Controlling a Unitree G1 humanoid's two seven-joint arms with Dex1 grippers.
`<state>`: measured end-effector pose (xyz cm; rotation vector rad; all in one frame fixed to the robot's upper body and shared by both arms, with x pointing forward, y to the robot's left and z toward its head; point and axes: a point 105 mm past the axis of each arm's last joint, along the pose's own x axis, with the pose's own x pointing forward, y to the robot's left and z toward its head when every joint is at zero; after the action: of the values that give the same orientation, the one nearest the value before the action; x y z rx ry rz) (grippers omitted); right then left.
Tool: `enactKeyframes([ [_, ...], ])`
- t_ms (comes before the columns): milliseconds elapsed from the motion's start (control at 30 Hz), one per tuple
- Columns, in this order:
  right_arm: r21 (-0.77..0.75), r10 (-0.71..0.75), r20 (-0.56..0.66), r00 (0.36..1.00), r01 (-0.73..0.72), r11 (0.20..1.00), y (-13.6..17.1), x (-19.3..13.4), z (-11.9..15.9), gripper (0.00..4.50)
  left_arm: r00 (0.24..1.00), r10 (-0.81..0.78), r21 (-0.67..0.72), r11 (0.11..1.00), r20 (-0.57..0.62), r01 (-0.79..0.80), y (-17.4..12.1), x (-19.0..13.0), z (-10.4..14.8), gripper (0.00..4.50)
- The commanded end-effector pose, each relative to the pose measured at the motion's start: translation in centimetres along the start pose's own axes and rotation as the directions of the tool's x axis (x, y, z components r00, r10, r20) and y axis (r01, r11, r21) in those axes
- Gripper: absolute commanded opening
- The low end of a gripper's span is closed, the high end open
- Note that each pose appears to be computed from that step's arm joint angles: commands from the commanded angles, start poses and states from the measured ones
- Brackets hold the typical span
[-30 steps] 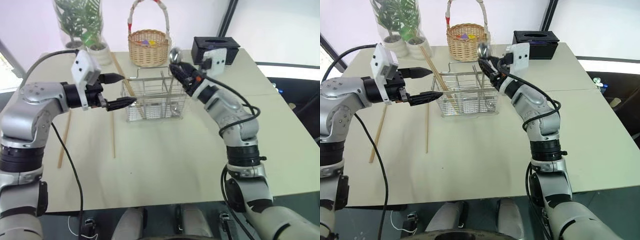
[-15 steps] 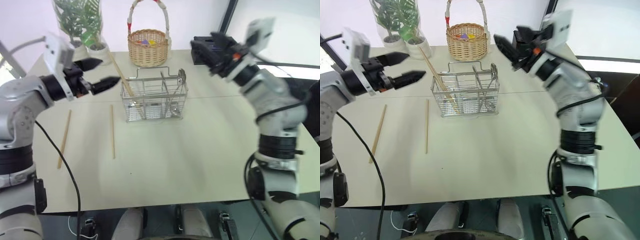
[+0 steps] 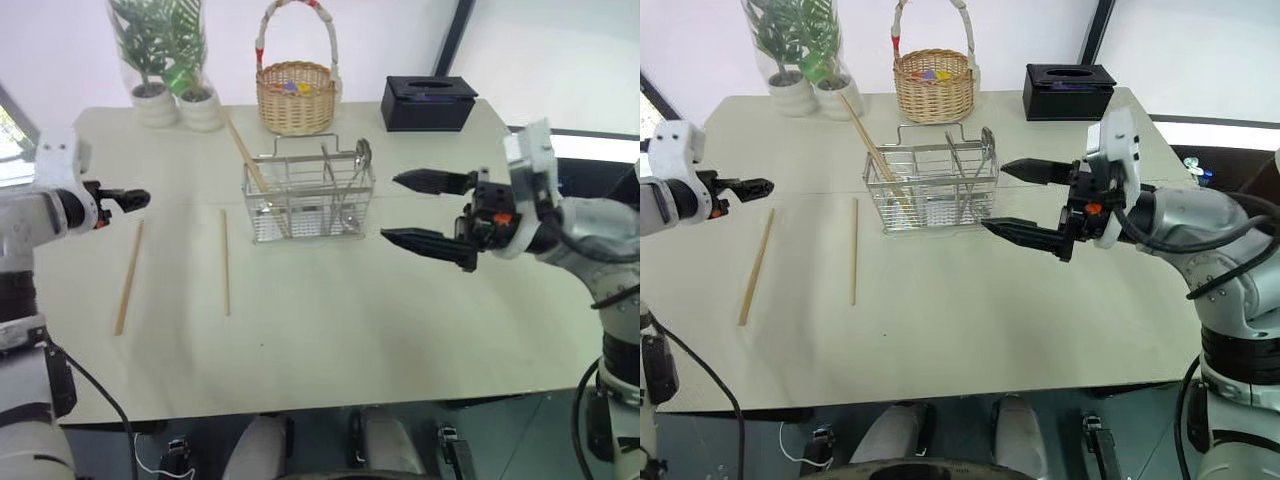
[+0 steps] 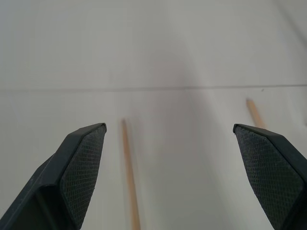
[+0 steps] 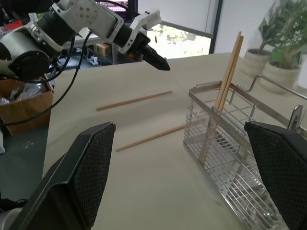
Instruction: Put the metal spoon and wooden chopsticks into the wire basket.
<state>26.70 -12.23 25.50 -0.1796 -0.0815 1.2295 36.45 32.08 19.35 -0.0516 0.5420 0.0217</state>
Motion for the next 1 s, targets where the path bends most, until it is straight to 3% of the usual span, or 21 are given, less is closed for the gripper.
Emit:
enactKeyframes([
  [33,-0.031,0.012,0.012,1.000,-0.012,0.999,0.7,0.2,0.3,4.46,0.997,0.056,-0.034,0.998,-0.046,-0.057,0.9,0.5,0.0,4.50],
  [167,0.008,0.001,-0.012,1.000,-0.001,1.000,1.4,0.0,-1.0,4.46,0.980,0.131,-0.020,0.991,-0.151,-0.135,1.9,2.4,-2.1,4.50],
  [533,0.027,-0.037,-0.015,0.999,0.038,0.999,2.2,-0.5,-1.5,4.46,0.963,0.115,-0.029,0.992,-0.245,-0.126,1.4,5.4,-4.0,4.50],
  [633,0.026,-0.052,-0.017,0.999,0.052,0.998,2.1,-0.6,-1.6,4.50,0.963,0.101,-0.051,0.992,-0.251,-0.118,1.0,5.9,-4.2,3.57],
  [867,0.031,-0.076,-0.007,0.997,0.076,0.997,2.0,-0.7,-1.5,4.50,0.962,0.091,-0.091,0.989,-0.257,-0.118,0.7,6.3,-4.4,0.03],
  [1000,0.033,-0.088,-0.008,0.996,0.088,0.996,1.8,-0.9,-1.6,4.50,0.962,0.112,-0.110,0.984,-0.249,-0.143,1.0,6.3,-4.3,0.03],
])
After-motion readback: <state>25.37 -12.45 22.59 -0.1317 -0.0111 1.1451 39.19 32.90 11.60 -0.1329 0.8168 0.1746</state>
